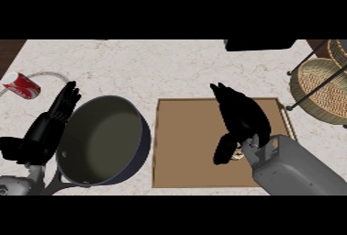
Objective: Pick the cupcake from the tray and place it in the tiered basket
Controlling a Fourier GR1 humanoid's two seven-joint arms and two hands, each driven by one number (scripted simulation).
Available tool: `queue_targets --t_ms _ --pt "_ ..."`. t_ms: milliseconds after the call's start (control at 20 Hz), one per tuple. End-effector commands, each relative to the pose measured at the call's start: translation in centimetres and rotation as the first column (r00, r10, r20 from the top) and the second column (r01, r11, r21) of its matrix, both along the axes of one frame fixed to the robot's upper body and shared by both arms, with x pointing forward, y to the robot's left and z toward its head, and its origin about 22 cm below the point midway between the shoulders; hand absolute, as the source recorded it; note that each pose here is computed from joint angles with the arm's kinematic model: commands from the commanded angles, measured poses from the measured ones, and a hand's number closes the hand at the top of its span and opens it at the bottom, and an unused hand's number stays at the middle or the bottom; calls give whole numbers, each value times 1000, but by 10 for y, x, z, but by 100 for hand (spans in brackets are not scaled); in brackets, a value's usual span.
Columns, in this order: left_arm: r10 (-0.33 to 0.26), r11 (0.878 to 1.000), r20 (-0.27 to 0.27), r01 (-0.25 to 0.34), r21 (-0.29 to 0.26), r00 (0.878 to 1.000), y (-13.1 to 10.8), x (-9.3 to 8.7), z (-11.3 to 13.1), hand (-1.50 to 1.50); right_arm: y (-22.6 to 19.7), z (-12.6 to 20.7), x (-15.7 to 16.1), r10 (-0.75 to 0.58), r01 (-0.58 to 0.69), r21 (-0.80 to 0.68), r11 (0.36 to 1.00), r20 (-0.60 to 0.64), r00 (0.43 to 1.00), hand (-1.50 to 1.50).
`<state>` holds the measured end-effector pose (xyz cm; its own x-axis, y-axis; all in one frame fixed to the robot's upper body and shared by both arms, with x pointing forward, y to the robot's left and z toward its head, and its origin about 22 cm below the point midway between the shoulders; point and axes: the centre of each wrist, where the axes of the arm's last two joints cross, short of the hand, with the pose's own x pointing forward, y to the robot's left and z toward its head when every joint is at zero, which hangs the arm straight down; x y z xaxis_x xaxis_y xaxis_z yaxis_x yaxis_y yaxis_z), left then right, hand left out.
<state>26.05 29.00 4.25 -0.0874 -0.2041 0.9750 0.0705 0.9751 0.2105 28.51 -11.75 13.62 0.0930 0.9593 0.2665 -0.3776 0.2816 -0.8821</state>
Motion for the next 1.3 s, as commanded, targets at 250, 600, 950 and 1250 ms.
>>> queue_targets --t_ms 250,600,950,1250 --pt "-66 994 -128 55 -93 990 -35 -10 -42 0 20 17 -11 -180 184 -155 971 39 983 -150" --pt "-76 993 -109 65 -100 991 -46 -13 -41 0 11 -12 -5 -261 238 -245 940 -66 963 -150" --pt "-73 992 -121 59 -111 990 -31 -3 -43 0 7 -42 -16 -262 242 -203 949 -81 962 -150" --pt "-85 990 -116 71 -118 990 -40 -11 -52 0 -16 -49 -2 -338 310 -222 924 -100 936 -150"
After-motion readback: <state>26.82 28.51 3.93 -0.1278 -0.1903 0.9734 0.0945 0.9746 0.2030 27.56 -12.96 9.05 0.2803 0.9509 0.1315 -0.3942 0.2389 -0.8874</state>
